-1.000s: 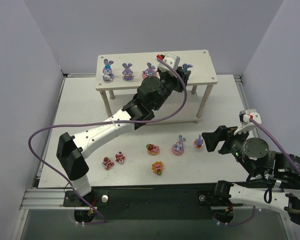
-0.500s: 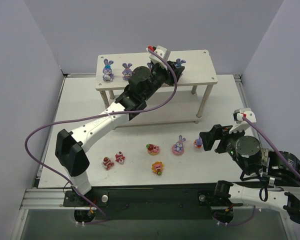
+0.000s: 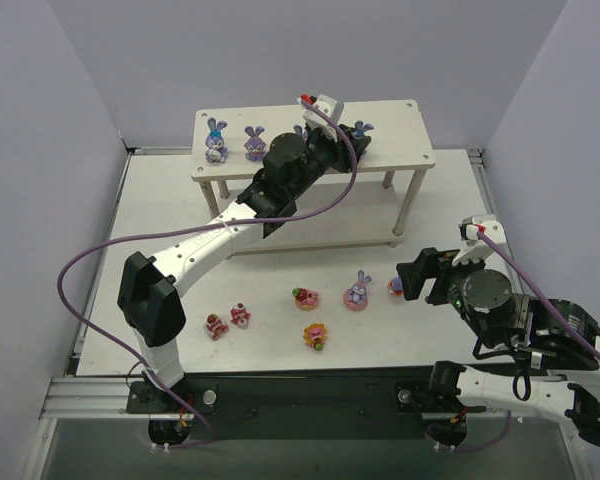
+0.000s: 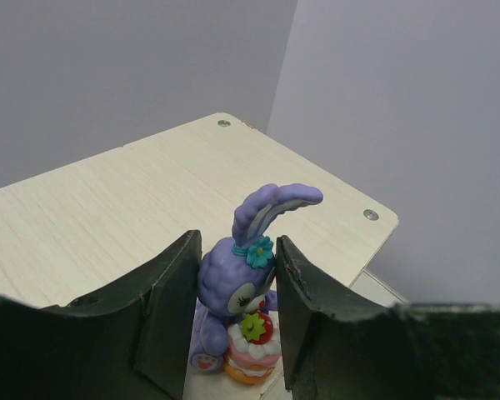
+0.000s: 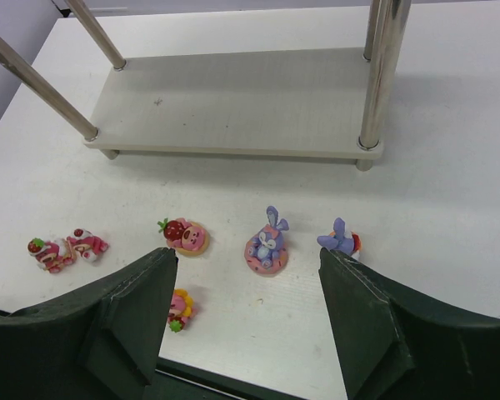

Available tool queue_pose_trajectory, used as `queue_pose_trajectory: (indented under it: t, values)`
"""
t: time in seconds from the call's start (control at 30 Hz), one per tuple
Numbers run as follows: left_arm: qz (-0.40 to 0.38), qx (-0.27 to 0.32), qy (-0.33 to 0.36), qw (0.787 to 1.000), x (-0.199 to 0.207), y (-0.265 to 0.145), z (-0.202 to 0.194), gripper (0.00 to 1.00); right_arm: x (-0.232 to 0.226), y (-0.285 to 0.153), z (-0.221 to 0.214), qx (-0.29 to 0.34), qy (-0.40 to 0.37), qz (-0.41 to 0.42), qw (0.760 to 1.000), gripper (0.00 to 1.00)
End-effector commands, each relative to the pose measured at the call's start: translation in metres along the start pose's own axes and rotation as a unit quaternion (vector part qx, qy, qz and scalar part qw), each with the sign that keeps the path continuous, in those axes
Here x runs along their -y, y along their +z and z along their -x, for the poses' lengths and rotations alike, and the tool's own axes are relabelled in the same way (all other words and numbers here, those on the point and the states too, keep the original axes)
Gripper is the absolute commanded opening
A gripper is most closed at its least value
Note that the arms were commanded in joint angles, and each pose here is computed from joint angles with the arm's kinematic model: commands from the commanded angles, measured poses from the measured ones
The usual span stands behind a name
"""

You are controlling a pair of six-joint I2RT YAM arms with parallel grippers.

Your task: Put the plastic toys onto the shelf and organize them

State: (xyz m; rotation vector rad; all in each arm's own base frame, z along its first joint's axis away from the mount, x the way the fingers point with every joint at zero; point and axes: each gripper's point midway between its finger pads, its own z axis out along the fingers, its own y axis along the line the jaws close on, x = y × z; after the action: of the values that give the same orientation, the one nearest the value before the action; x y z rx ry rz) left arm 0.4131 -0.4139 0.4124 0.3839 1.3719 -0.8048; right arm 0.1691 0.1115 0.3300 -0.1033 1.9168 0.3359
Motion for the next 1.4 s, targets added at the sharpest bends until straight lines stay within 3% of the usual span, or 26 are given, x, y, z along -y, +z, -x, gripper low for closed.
queue_pose_trajectory:
  t: [0.0,0.53,1.03,1.17,1.37]
  values:
    - [0.000,0.063,-0.008,0.998,0.001,0.004,0.036,0.00,0.011,-0.005,0.011,0.020,0.004,-0.019,1.000,0.70]
    - [0.052,0.092,0.011,0.994,-0.007,-0.003,0.016,0.00,0.017,-0.005,0.005,0.015,0.000,-0.027,1.000,0.70]
    - [0.074,0.106,0.007,0.992,-0.005,-0.008,0.017,0.30,0.019,-0.006,0.003,0.015,0.003,-0.028,1.000,0.70]
    - [0.072,0.108,0.005,0.992,-0.003,-0.008,0.019,0.46,0.019,-0.006,0.003,0.016,0.003,-0.027,1.000,0.70]
    - [0.065,0.109,0.000,0.992,0.001,-0.006,0.023,0.55,0.020,-0.006,0.003,0.016,0.006,-0.027,0.999,0.70]
